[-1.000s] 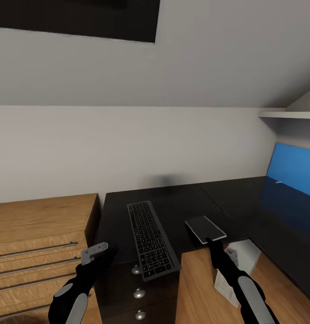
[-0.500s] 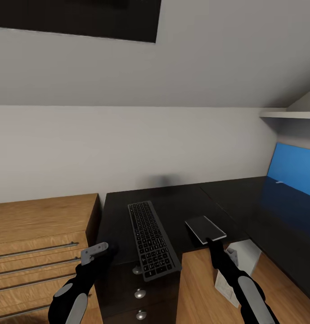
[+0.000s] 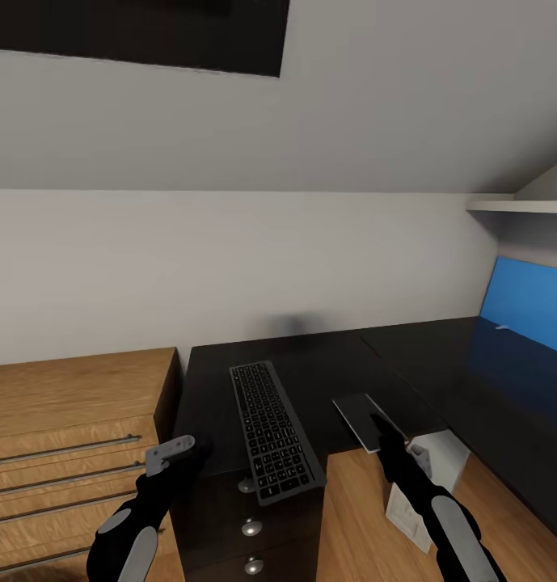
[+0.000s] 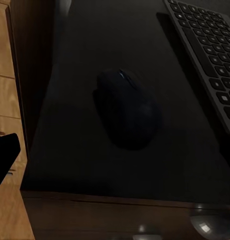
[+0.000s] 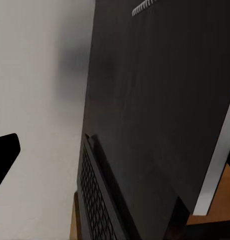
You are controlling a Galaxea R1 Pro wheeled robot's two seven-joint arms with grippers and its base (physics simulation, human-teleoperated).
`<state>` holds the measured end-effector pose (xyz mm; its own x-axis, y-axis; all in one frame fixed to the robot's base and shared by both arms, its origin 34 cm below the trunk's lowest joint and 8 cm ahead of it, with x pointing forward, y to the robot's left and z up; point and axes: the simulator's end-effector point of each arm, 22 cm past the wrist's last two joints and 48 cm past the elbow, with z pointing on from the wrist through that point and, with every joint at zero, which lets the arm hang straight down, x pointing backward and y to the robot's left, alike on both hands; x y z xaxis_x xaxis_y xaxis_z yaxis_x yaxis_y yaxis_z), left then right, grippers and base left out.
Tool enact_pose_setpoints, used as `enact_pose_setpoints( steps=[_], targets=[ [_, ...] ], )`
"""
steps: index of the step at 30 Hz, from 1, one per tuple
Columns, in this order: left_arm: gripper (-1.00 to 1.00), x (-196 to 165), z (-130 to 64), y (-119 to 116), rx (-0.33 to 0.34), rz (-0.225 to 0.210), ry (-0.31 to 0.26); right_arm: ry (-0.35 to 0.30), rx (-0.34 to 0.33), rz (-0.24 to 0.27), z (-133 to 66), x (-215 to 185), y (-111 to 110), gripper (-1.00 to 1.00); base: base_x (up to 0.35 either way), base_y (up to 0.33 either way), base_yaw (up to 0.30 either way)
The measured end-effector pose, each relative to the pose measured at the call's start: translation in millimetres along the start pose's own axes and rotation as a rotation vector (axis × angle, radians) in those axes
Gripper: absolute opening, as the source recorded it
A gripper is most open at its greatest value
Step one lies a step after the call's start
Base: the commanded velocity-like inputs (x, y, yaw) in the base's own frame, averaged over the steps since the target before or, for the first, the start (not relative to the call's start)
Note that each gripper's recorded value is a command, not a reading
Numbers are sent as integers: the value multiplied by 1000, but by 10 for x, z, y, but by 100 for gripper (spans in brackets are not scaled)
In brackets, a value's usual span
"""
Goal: In the bedroom, organize the workspace by keeping the computer under the desk, ensuring the monitor is on the desk, placing the keyboard on the desk next to the monitor, placing the mouse on the desk next to the keyboard, moving the folder from the swivel chair onto the desk next to the mouse, stacking the notebook on top of the folder with the pen on top of the notebook, and positioning the swivel chair next to the desk.
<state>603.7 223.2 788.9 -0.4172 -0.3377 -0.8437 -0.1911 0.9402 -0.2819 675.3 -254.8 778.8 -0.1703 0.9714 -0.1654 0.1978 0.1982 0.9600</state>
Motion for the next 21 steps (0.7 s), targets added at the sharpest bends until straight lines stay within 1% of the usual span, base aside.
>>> enact_pose_setpoints(
  steps=[15,18,21],
  targets=[
    [100,-8,0,4,0,0,-3,-2,1,-1,-2,-15,-5,100,-4,0,0],
    [100,-6,3,5,-1,0,-2,-2,2,0,0,-15,-10,100,-166,-13,0],
    [100,-5,4,5,-1,0,-2,-2,2,0,1,-15,-12,100,-265,-50,0]
  ],
)
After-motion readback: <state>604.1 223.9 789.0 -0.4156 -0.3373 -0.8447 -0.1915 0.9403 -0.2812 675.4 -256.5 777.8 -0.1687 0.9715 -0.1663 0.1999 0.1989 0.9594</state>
